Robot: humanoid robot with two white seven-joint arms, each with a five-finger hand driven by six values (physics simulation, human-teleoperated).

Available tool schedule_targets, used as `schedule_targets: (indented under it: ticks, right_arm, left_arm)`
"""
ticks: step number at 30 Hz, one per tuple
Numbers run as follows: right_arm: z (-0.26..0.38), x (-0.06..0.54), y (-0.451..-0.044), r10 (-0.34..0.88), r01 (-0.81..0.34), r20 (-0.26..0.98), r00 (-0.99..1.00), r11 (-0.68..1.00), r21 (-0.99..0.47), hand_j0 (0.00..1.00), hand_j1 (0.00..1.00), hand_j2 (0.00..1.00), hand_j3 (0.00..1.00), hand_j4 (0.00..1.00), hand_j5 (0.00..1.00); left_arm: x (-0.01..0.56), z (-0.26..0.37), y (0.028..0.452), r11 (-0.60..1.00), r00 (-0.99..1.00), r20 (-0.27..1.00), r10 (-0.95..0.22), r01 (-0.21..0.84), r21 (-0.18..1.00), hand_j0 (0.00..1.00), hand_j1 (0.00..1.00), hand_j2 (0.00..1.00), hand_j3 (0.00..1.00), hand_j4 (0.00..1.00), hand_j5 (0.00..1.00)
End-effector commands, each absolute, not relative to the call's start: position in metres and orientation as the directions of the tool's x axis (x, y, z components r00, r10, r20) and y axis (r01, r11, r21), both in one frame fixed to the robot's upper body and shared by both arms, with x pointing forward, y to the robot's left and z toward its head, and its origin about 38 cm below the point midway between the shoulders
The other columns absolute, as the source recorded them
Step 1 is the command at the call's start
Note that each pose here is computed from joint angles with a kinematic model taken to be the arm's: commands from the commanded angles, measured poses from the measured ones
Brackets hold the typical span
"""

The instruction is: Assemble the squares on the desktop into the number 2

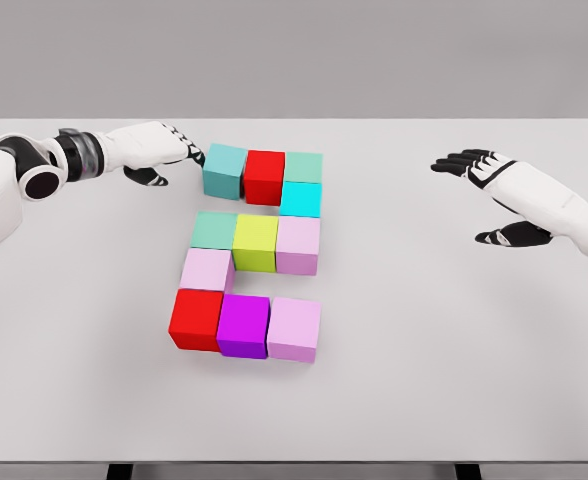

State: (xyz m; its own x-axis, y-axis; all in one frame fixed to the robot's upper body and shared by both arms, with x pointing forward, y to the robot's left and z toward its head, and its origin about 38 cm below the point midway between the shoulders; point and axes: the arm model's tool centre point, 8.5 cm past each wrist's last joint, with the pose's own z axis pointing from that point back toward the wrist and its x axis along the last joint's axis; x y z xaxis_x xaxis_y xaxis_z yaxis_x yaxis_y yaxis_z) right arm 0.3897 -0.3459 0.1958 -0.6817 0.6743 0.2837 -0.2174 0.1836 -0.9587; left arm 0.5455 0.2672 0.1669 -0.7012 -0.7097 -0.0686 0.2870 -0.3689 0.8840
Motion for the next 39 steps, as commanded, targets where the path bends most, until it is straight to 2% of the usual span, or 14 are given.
schedule_targets:
  ticks: [1,26,32,35,37,39]
  right_arm:
    - [0.197,0.39,-0.346,0.673,-0.218,0.288,-0.681,0.189,-0.957,1.0,1.0,1.0,1.0,1.0,1.0]
    - [0.195,0.389,-0.347,0.672,-0.223,0.296,-0.678,0.195,-0.955,1.0,1.0,1.0,1.0,1.0,1.0]
    - [0.194,0.388,-0.347,0.673,-0.225,0.297,-0.678,0.195,-0.955,1.0,1.0,1.0,1.0,1.0,1.0]
    - [0.194,0.388,-0.347,0.673,-0.225,0.297,-0.678,0.195,-0.955,1.0,1.0,1.0,1.0,1.0,1.0]
    - [0.194,0.388,-0.346,0.672,-0.224,0.296,-0.679,0.195,-0.955,1.0,1.0,1.0,1.0,1.0,1.0]
    - [0.195,0.388,-0.347,0.672,-0.223,0.296,-0.679,0.195,-0.955,1.0,1.0,1.0,1.0,1.0,1.0]
  left_arm:
    - [0.546,0.168,0.267,-0.363,-0.7,-0.065,-0.711,0.285,0.887,0.74,0.74,0.74,0.74,0.74,0.74]
    - [0.544,0.163,0.269,-0.363,-0.696,-0.058,-0.715,0.3,0.882,0.75,0.75,0.75,0.75,0.75,0.75]
    - [0.547,0.167,0.285,-0.357,-0.669,-0.064,-0.74,0.311,0.881,0.78,0.78,0.78,0.78,0.78,0.78]
    - [0.545,0.173,0.309,-0.337,-0.637,-0.06,-0.768,0.323,0.884,0.79,0.79,0.79,0.79,0.79,0.79]
    - [0.54,0.183,0.343,-0.311,-0.594,-0.057,-0.802,0.335,0.89,0.87,0.87,0.87,0.87,0.87,0.87]
    - [0.534,0.194,0.375,-0.269,-0.545,-0.042,-0.837,0.343,0.9,1.0,1.0,1.0,1.0,1.0,1.0]
